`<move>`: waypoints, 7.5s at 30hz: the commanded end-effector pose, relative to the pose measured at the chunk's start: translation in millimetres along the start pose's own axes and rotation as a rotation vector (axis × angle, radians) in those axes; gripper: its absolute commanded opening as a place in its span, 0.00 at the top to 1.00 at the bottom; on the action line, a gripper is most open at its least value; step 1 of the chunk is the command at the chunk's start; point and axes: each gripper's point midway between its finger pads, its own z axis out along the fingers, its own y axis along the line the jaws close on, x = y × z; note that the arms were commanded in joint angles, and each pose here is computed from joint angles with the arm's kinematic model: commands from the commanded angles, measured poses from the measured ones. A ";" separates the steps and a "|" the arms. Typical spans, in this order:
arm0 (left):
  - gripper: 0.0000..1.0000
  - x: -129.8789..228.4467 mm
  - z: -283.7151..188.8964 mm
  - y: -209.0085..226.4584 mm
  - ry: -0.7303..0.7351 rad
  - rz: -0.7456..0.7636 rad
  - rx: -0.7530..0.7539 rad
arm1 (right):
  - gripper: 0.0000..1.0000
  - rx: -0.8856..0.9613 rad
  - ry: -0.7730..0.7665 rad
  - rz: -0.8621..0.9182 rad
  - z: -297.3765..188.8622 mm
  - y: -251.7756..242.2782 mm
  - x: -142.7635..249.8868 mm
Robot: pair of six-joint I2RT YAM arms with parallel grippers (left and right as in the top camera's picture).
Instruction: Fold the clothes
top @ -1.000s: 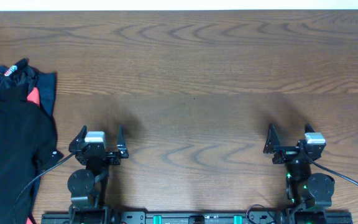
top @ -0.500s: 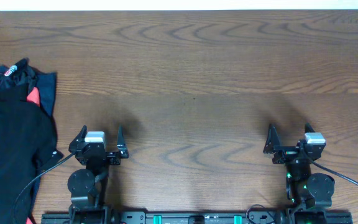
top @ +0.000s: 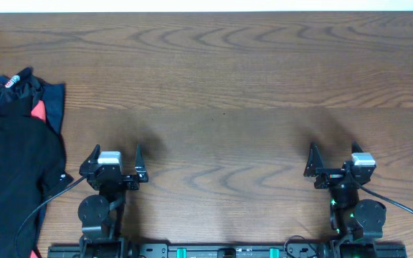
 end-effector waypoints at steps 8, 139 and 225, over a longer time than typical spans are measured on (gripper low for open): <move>0.02 16.6 0.9 -2.3 0.054 -0.007 0.012 | 0.01 0.002 0.007 -0.010 0.2 0.2 2.2; 0.64 -200.0 49.7 93.7 0.749 -0.249 -0.470 | 0.01 -0.516 0.757 0.388 -110.4 109.6 21.6; 0.94 103.0 9.5 231.0 1.283 -1.109 -0.605 | 0.01 -0.545 0.905 0.411 -139.2 114.3 44.4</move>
